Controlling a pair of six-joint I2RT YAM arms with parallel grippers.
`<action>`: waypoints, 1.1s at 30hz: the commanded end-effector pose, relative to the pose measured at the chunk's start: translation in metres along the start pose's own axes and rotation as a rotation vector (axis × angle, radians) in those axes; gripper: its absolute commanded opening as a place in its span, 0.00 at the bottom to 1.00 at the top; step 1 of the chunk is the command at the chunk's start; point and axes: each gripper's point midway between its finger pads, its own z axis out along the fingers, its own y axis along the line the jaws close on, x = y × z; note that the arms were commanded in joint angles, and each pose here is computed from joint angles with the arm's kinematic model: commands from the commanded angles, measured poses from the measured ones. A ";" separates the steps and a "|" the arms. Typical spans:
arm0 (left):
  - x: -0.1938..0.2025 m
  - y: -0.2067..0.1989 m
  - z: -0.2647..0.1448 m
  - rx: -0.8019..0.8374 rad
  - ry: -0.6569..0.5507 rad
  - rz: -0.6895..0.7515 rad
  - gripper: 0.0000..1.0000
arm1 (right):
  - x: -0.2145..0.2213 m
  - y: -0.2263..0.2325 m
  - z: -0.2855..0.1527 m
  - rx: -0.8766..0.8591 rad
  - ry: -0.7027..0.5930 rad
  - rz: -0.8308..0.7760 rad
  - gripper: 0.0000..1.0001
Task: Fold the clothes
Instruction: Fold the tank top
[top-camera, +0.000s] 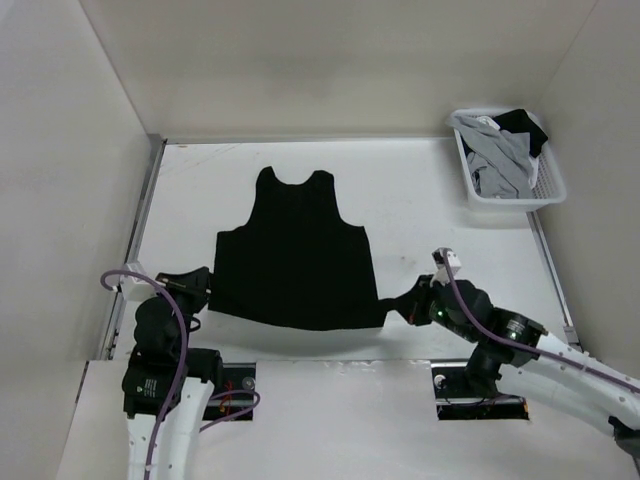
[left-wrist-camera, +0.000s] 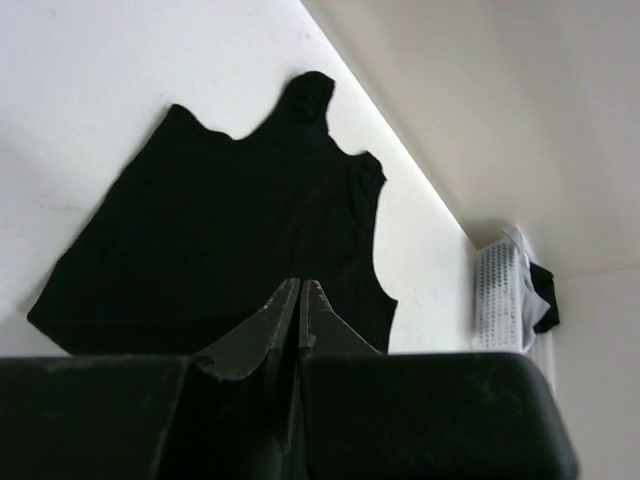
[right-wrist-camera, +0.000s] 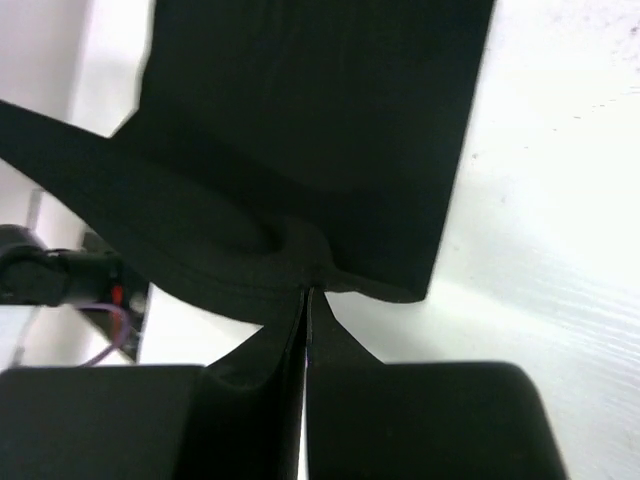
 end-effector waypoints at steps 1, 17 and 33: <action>-0.014 0.002 0.005 -0.050 -0.062 -0.025 0.01 | -0.046 0.024 0.011 0.005 -0.109 -0.021 0.02; -0.073 -0.038 0.236 -0.152 -0.189 -0.117 0.00 | -0.298 -0.013 0.196 0.048 -0.263 0.033 0.01; -0.023 -0.003 0.297 -0.196 -0.081 -0.031 0.33 | -0.286 -0.088 0.288 0.161 -0.152 0.129 0.49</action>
